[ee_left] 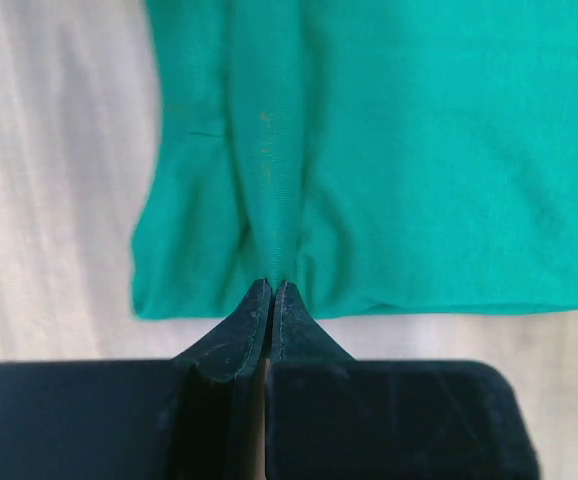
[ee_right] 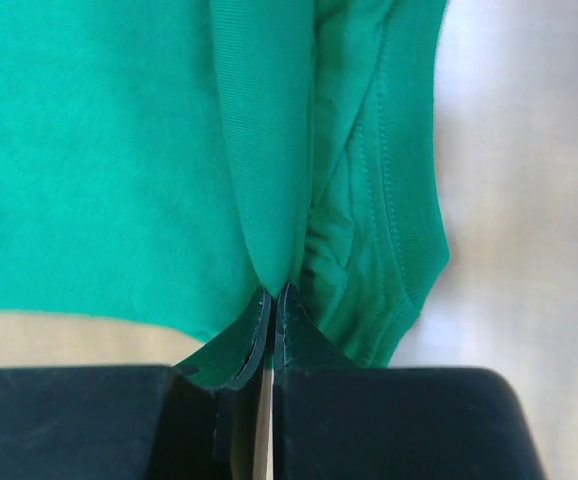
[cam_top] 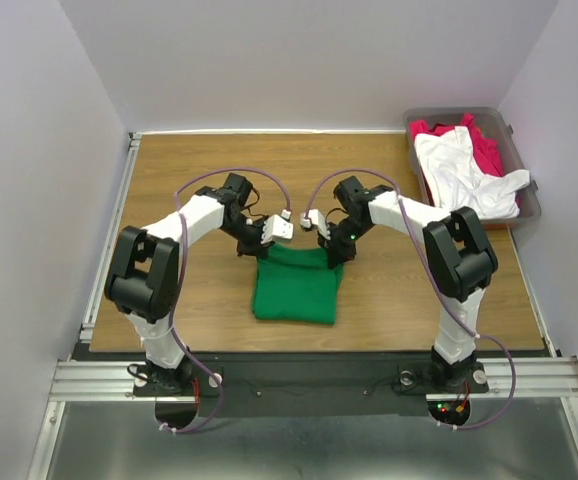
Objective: Fold and stack the t-shirts
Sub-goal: Fold the tshirt
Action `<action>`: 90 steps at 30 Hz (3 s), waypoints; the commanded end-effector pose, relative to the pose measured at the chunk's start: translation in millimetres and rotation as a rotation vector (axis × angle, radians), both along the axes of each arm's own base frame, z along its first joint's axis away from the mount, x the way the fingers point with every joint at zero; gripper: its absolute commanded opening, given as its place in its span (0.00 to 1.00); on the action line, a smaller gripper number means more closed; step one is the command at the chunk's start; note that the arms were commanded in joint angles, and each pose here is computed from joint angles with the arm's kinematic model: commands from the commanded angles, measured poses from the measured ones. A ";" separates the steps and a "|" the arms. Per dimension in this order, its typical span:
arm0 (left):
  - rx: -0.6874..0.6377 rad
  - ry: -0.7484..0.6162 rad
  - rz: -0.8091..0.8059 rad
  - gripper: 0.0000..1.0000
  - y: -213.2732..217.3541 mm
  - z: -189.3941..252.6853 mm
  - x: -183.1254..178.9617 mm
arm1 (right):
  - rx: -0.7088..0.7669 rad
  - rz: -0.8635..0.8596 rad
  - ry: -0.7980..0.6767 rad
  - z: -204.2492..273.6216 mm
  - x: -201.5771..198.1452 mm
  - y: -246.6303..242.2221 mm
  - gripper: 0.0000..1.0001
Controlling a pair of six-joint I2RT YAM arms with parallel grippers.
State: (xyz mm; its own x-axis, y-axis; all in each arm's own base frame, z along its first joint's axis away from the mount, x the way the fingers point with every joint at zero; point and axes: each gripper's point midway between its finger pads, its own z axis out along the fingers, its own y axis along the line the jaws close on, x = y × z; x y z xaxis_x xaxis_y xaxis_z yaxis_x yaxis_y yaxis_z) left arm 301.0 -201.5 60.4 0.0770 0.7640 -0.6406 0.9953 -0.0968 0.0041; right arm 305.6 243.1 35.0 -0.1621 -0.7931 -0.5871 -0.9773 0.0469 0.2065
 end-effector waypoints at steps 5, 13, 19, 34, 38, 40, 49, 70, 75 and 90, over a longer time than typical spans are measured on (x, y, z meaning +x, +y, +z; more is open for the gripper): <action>-0.024 -0.045 0.029 0.30 2.1 28.3 -17.7 | -0.003 -0.149 0.057 38.6 -22.3 -9.9 0.40; -0.096 -0.091 -0.015 0.61 -27.2 48.3 -11.6 | 0.155 -0.361 0.221 71.9 34.6 16.7 0.39; -0.117 -0.087 -0.052 0.60 -57.7 44.3 -4.5 | 0.198 -0.406 0.397 51.5 50.4 42.8 0.33; -0.095 -0.027 -0.120 0.51 -93.9 13.5 -17.6 | 0.171 -0.391 0.530 9.4 37.3 78.6 0.32; -0.084 -0.019 -0.126 0.35 -96.2 8.1 -19.1 | 0.152 -0.381 0.547 -4.7 31.2 83.0 0.33; -0.084 -0.019 -0.130 0.23 -96.8 9.0 -20.5 | 0.140 -0.376 0.557 -12.9 27.5 84.7 0.31; -0.107 -0.112 -0.173 0.00 -102.3 39.8 -26.5 | 0.131 -0.348 0.598 -26.2 13.9 92.9 0.15; -0.057 -0.217 -0.148 0.00 -104.0 24.6 7.4 | 0.116 -0.360 0.494 -19.1 29.0 88.1 0.18; -0.064 -0.256 -0.146 0.03 -105.6 28.6 17.5 | 0.088 -0.425 0.320 -4.8 71.5 81.6 0.32; -0.300 -0.355 0.179 0.46 -84.4 150.8 75.8 | 0.261 -0.752 -0.073 151.4 201.2 -2.1 0.78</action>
State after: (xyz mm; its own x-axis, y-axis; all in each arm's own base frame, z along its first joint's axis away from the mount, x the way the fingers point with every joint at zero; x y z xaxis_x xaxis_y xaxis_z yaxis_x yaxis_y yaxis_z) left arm 377.3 -283.6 116.5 0.2055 0.7031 -0.6807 0.9574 -0.0003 0.2887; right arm 506.6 272.8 125.6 -0.5702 -0.4025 -0.7162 -0.7557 0.5988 0.2651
